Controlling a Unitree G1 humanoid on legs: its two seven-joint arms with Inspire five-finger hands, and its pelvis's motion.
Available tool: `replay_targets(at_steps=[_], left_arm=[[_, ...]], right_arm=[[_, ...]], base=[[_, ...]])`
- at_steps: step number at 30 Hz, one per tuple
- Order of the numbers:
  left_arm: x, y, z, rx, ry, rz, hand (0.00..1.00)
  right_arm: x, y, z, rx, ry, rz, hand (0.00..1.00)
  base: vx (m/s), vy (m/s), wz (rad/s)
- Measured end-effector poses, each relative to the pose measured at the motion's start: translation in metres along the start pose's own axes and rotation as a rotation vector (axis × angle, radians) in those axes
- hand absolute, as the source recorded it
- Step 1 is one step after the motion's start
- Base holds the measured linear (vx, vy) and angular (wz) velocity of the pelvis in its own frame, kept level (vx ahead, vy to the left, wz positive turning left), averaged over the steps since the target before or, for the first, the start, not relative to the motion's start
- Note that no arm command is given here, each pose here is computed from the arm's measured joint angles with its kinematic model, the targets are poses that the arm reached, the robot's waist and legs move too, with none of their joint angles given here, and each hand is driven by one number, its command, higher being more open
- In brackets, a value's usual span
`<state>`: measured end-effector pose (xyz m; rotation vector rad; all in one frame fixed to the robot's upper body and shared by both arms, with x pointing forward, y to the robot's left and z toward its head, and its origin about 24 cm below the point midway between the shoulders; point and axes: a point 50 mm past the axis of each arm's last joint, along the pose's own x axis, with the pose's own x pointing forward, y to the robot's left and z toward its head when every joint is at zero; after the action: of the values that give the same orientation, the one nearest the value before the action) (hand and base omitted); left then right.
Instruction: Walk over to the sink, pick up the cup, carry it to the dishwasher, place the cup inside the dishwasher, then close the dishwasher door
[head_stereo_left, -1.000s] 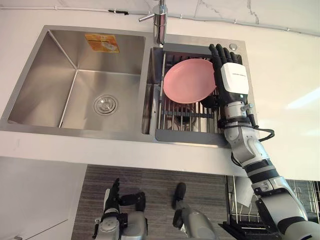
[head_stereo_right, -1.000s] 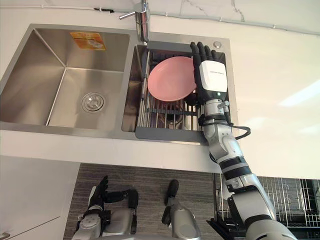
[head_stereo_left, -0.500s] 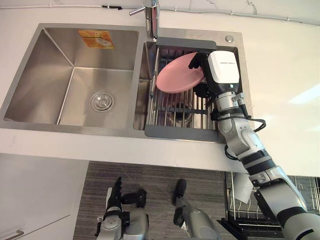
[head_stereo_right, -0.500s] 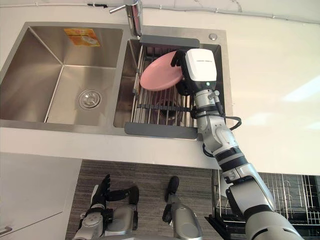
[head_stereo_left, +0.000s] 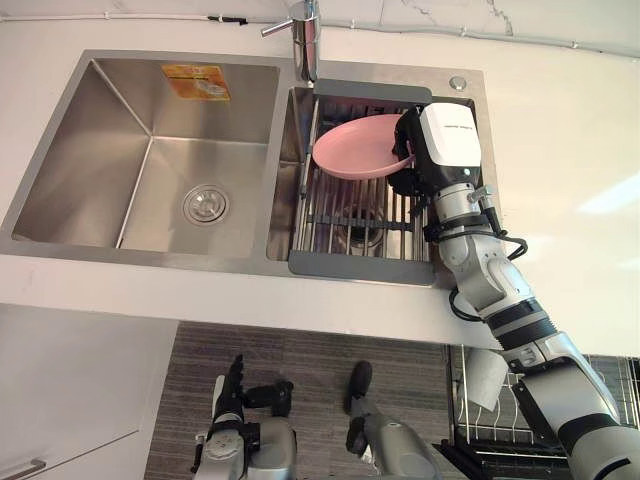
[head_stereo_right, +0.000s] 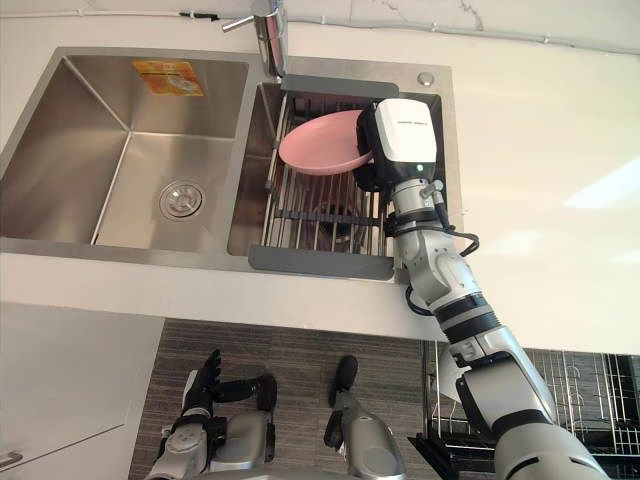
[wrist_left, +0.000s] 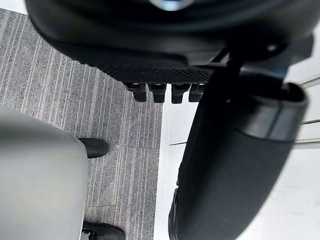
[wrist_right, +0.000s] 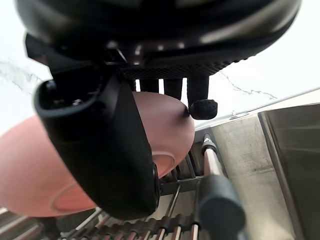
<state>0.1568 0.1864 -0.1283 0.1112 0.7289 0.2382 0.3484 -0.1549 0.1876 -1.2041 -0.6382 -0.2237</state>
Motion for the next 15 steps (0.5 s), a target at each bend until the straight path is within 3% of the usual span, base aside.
replay_targets(at_steps=[9, 15], left_arm=[[0.001, 0.001, -0.005, 0.010, 0.040, 0.004, 1.00], [0.000, 0.003, -0.012, 0.022, 0.075, 0.009, 1.00]], right_arm=[[-0.036, -0.005, 0.016, 0.113, -0.059, -0.007, 0.00], [-0.056, -0.022, 0.053, 0.291, -0.229, -0.078, 0.00]], base=[[0.02, 0.067, -0.04], [0.00, 0.062, -0.13]])
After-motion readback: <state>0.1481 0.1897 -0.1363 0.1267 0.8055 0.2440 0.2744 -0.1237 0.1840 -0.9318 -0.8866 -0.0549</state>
